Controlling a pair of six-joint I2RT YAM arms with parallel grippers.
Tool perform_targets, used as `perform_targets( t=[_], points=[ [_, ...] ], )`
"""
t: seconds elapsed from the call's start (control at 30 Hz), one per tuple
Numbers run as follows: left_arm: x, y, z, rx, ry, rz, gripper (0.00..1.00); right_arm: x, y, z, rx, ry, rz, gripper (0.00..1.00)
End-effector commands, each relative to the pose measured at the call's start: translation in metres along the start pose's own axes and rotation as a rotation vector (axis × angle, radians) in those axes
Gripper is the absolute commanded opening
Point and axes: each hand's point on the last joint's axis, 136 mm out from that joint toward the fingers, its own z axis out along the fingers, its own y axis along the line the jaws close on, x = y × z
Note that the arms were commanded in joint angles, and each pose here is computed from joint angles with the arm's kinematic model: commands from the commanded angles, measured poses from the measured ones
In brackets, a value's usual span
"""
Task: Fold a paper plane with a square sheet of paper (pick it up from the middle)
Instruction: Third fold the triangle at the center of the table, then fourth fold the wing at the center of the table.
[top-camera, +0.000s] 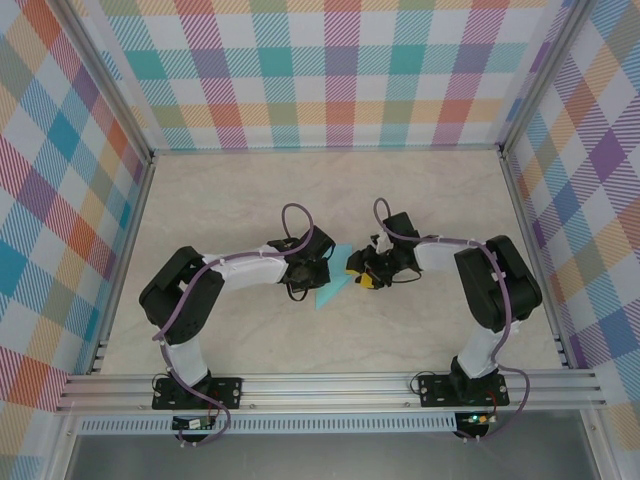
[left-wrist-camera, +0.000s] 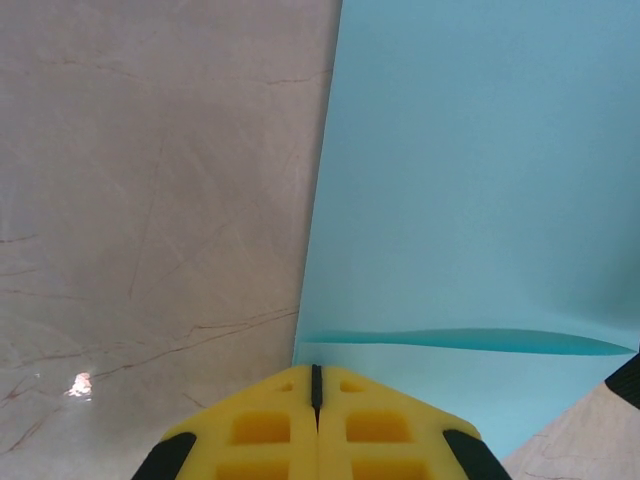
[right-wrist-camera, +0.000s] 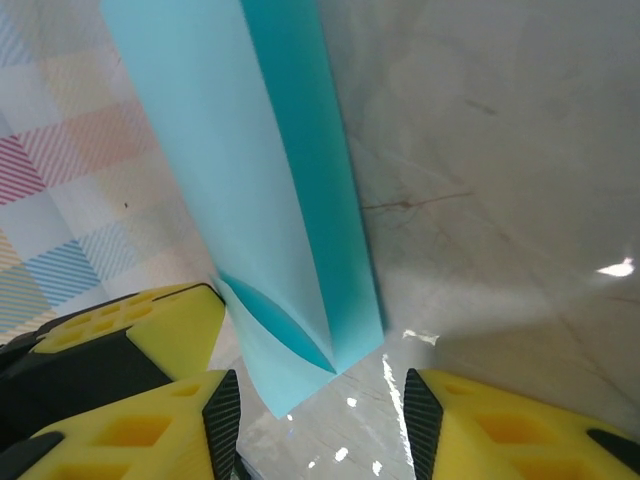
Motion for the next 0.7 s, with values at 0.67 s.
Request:
perform_targets(
  t=[0.67],
  points=[
    [0.001, 0.016, -0.002, -0.047, 0.0, -0.027, 0.0, 0.012, 0.033, 0.021, -0.169, 0.111, -0.144, 0.3]
  ],
)
